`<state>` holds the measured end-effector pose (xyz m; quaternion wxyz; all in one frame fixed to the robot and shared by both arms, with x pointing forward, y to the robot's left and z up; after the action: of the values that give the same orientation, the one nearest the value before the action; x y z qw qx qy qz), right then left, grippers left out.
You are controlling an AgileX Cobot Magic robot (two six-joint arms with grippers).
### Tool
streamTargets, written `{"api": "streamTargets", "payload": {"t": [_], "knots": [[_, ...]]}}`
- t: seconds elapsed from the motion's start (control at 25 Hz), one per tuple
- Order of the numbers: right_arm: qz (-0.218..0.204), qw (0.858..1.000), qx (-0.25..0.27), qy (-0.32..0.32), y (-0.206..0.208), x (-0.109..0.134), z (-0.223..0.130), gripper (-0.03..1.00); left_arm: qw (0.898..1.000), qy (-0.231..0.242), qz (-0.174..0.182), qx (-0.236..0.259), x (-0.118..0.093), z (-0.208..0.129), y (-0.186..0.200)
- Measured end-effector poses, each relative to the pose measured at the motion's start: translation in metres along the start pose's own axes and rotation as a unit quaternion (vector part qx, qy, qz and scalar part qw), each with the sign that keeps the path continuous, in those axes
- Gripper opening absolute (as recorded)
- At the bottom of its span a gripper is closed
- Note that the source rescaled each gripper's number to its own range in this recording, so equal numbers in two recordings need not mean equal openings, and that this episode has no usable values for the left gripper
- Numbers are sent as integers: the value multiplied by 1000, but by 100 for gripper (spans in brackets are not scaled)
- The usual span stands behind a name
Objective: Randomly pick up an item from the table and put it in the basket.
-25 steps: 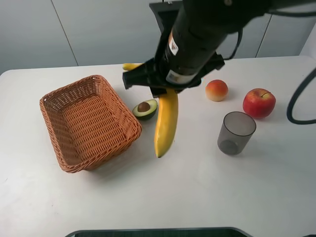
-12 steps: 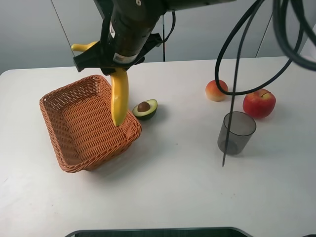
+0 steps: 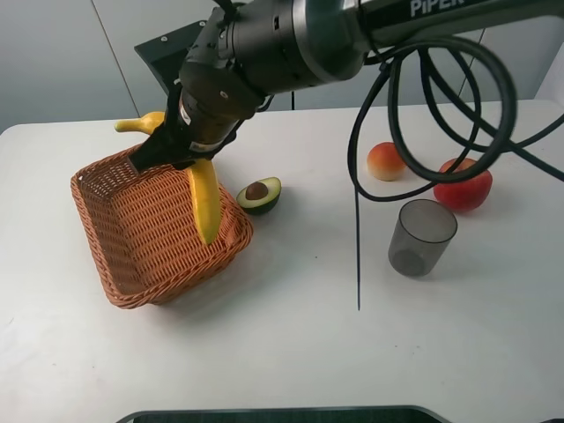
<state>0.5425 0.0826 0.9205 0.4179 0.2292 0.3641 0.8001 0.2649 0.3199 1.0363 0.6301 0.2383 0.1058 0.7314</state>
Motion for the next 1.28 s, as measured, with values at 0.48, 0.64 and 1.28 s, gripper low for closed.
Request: {"api": "streamTargets", "payload": {"t": [0.48, 0.64, 1.28], "knots": [[-2, 1000, 3, 2, -2, 0, -2, 70, 1000, 0, 0, 0, 0, 0, 0], [-3, 1000, 6, -2, -2, -1, -3, 76, 1000, 0, 0, 0, 0, 0, 0], [-36, 998, 47, 19, 86, -20, 17, 76, 1000, 0, 0, 0, 0, 0, 0]]}}
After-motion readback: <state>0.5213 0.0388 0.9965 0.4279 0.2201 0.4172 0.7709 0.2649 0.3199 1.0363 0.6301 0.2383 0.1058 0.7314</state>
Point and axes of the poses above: a point on each arm's last joint axis where the gripper is mounted, y pointing back along that axis away from the gripper, x along the wrist's bending axis when the last joint is at zero, z = x × y, the point moved 4 cm from there along -y, pointing out along that axis toward the gripper, and after that the axes turned 9 degrees about -y, right-handed, at the moved point
